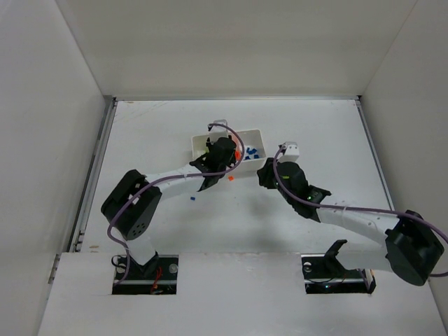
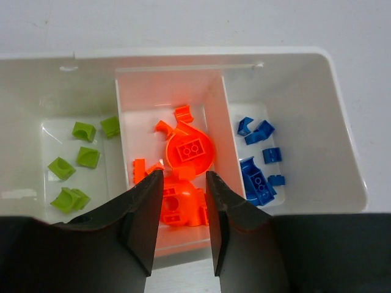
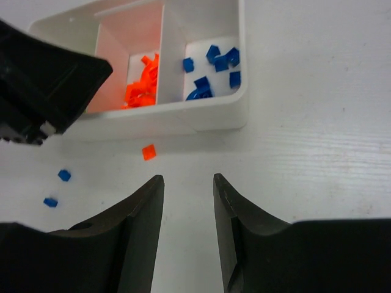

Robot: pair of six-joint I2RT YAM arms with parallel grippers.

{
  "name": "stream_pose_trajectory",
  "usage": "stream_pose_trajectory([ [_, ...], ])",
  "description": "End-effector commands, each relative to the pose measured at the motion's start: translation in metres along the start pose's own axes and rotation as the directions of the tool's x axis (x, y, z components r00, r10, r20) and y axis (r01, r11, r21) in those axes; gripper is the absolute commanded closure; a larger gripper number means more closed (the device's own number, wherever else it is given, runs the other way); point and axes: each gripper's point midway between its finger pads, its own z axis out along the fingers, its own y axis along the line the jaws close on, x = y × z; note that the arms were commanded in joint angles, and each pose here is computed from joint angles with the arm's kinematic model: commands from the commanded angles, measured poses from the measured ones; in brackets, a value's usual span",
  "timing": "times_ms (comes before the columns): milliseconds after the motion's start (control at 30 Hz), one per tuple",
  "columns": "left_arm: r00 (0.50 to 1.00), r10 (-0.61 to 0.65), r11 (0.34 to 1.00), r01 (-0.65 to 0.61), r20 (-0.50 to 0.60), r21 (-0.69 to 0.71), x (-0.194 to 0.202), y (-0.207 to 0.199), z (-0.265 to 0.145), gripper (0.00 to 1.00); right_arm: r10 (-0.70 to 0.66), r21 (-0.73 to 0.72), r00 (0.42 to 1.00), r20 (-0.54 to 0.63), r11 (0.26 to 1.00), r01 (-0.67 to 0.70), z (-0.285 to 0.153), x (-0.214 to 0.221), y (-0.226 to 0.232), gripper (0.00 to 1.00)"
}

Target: Sort the legos into containers by color

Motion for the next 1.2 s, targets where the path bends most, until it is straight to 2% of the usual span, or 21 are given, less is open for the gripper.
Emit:
stream_pose_trajectory([
  [0,0.996,-0.055,0.998,0.052,0.076,0.039,-0.039,-0.006,-0.007,0.68,-0.016,-0.039,1.000,-0.024,0.999,0.015,-0.004,0.015,0.016,0.58],
  [100,0.992,-0.085,0.996,0.082,0.093,0.030,-0.046,0.013,-0.020,0.68,-0.074,-0.141,0.995,-0.073,0.988,0.063,-0.009,0.039,0.056,0.64],
  [200,0.983,-0.150,0.989,0.150,0.104,0.005,-0.048,0.044,-0.037,0.68,-0.136,-0.232,0.984,-0.113,0.967,0.107,-0.010,0.064,0.101,0.63],
  [367,0.971,-0.211,0.974,0.219,0.109,-0.058,-0.034,0.096,-0.064,0.69,-0.274,-0.346,0.951,-0.142,0.914,0.212,0.001,0.110,0.169,0.54],
  [467,0.962,-0.254,0.958,0.265,0.103,-0.109,-0.020,0.128,-0.078,0.69,-0.304,-0.373,0.942,-0.141,0.898,0.234,0.013,0.125,0.193,0.48],
  [667,0.938,-0.325,0.927,0.341,0.119,-0.154,-0.001,0.167,-0.107,0.69,-0.372,-0.361,0.916,-0.148,0.883,0.300,0.046,0.149,0.206,0.47],
  [967,0.935,-0.343,0.912,0.355,0.094,-0.205,0.024,0.192,-0.124,0.68,-0.428,-0.367,0.888,-0.168,0.863,0.347,0.073,0.168,0.213,0.55],
  [1167,0.937,-0.342,0.910,0.349,0.070,-0.225,0.038,0.198,-0.127,0.68,-0.453,-0.351,0.873,-0.180,0.859,0.374,0.082,0.176,0.212,0.67],
])
